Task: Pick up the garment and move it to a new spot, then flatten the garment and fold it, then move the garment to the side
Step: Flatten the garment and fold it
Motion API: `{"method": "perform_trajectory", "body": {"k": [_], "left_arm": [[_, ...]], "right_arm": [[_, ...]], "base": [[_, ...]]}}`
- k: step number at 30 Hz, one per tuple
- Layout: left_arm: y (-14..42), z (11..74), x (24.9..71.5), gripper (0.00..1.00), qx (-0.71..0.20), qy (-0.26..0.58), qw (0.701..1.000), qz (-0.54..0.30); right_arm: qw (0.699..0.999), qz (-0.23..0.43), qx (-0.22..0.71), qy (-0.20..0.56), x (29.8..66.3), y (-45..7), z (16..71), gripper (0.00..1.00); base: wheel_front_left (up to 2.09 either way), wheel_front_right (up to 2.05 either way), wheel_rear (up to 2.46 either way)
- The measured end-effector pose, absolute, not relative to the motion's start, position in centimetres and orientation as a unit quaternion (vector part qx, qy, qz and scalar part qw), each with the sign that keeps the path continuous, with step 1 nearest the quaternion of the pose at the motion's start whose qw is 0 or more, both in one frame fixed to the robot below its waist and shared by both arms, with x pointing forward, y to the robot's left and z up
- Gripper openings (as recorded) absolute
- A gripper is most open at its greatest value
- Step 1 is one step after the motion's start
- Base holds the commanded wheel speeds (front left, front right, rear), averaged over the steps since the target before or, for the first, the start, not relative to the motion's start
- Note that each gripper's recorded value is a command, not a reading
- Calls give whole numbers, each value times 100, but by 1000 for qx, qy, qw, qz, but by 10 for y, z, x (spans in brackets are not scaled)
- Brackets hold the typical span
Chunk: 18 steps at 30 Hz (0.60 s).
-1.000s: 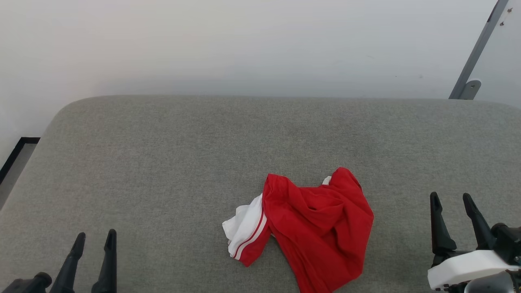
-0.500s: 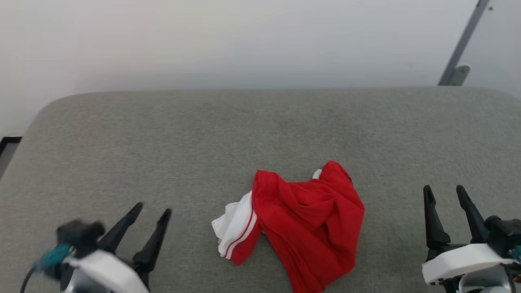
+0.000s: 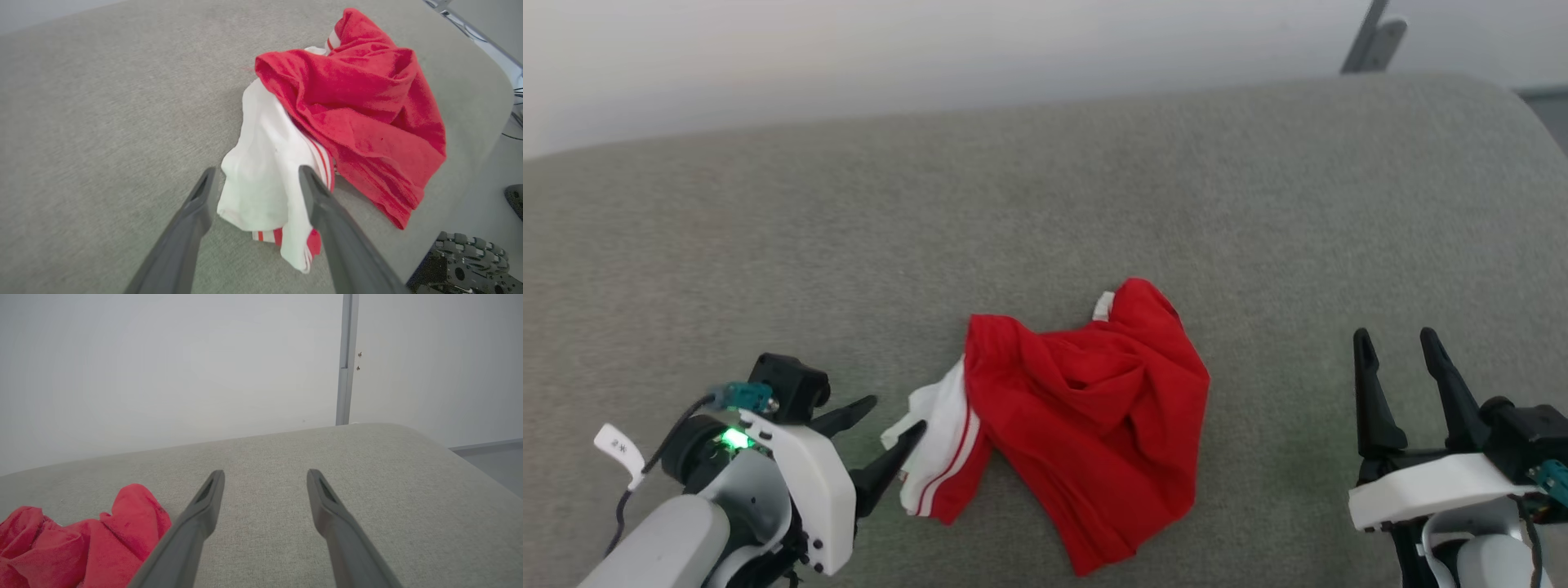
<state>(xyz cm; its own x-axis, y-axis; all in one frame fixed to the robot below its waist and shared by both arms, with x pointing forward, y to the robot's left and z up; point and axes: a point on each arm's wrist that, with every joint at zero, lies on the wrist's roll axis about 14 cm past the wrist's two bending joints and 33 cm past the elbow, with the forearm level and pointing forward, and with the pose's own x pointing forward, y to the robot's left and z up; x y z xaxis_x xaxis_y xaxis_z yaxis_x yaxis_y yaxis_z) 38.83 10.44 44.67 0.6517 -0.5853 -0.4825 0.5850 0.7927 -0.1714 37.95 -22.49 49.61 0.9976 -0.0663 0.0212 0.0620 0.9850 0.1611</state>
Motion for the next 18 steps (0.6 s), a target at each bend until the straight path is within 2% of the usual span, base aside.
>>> {"method": "perform_trajectory", "body": {"k": [7,15,16,17,18], "left_arm": [[102,385,394,100,7,397,864,-311],[99,361,400,100,22,460,838,-293],[99,360,400,75,25,465,835,-293],[96,359,400,75,25,467,833,-295],[96,359,400,10,25,469,832,-296]], "right_arm": [[995,-59,83,10,381,-238,475,100],[994,-67,83,21,384,-241,464,100],[994,-66,83,18,387,-241,465,100],[994,-64,83,16,389,-240,466,100],[995,-62,83,15,390,-238,467,100]], "base": [[0,0,0],[0,0,0],[0,0,0],[0,0,0],[0,0,0]]}}
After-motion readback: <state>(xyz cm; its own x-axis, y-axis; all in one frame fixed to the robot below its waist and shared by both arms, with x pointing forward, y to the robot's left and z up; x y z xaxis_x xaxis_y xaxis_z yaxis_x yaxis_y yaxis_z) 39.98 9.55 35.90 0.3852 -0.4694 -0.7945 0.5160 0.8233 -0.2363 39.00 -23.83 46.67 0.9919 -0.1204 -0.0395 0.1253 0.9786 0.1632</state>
